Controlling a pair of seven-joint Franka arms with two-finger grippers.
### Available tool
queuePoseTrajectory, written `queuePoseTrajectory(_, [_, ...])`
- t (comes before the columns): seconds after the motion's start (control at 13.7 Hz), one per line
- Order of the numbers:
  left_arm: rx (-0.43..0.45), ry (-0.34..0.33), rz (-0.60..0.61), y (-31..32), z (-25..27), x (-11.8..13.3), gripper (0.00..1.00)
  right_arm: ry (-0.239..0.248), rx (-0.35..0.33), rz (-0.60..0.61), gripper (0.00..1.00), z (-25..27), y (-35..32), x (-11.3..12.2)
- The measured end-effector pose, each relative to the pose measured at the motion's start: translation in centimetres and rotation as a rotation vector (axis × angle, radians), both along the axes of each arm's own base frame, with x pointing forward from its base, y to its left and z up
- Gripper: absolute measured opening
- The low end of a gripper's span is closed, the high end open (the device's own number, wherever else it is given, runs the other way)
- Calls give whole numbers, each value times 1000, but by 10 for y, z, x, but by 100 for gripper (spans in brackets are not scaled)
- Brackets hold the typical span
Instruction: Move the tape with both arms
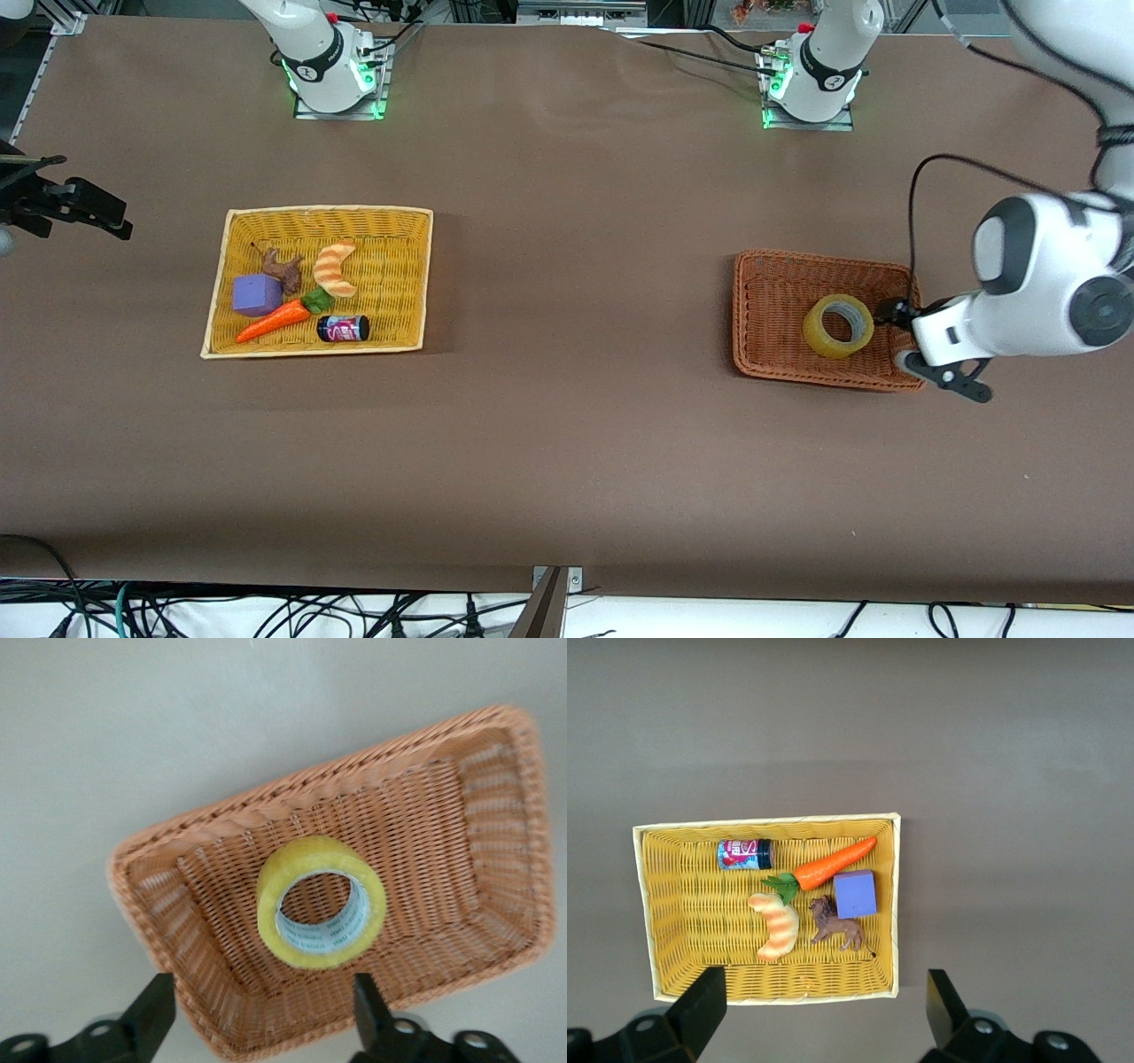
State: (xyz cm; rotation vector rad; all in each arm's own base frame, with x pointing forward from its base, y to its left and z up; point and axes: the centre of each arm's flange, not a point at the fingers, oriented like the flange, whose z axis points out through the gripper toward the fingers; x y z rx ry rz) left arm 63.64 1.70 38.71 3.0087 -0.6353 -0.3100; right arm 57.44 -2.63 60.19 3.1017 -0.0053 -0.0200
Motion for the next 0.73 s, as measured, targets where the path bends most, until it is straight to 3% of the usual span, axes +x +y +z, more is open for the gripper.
queuePoseTrajectory(0.15, [1,-59,10,-4,63,-5,100,0,0,0,100,0,0,0])
queuePoseTrajectory(0.36, [-5,-54,-3,-28,136,-25,100,0,0,0,100,0,0,0])
queuePoseTrajectory(0.51, [-5,-87,-8,-40,170,-37,100,0,0,0,100,0,0,0])
queuePoseTrajectory(0.73, [11,-146,115,-45,199,-53,100,0,0,0,100,0,0,0])
